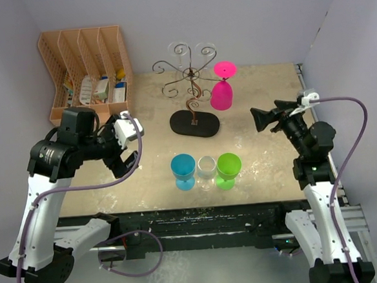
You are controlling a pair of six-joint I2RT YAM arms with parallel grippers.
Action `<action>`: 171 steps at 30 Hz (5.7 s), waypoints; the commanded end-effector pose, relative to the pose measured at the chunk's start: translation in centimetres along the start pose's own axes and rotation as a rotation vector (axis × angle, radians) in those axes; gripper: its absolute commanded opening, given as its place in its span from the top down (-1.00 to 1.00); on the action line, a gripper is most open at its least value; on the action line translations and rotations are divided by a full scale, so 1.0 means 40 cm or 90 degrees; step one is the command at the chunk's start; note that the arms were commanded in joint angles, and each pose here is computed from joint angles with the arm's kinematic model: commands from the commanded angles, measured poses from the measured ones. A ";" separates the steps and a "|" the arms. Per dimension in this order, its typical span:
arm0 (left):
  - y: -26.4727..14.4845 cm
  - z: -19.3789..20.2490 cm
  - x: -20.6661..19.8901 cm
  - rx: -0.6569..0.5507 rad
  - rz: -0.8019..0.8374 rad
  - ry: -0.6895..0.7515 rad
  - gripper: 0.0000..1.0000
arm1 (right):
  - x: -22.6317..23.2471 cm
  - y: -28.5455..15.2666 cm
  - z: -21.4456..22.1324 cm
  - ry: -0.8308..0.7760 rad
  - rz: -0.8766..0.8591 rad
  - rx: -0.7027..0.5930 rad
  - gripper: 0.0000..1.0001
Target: Place the wine glass upside down on the wine glass rack
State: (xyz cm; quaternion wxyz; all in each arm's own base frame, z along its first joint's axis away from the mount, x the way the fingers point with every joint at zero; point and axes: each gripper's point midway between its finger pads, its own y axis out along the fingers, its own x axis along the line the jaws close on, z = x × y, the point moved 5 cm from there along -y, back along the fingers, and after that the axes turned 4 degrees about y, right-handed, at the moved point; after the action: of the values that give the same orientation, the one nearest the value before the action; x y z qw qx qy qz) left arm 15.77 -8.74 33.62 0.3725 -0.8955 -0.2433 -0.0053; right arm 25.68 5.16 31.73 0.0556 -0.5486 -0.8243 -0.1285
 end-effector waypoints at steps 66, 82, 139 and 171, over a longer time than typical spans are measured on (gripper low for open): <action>0.459 -0.009 -0.110 0.128 0.198 -0.041 1.00 | 0.166 -0.039 -0.022 0.234 -0.152 0.184 -0.99; 0.076 -0.243 -0.099 -0.060 0.193 0.105 1.00 | 0.139 -0.047 -0.259 0.144 0.013 0.029 -0.99; -0.142 -0.629 0.038 -0.817 -0.760 0.868 1.00 | 0.478 0.175 -0.570 0.497 -0.643 -0.383 -0.08; -0.132 -0.637 0.034 -0.796 -0.780 0.904 1.00 | 0.524 0.218 -0.511 0.519 -0.655 -0.329 0.50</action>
State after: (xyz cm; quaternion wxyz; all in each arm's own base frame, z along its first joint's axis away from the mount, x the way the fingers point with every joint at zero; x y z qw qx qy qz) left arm 20.33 -23.34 53.14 -0.1301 -0.4880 -0.3000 -0.8093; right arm 26.46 22.19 56.35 0.1906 -0.0167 -0.8381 -0.5109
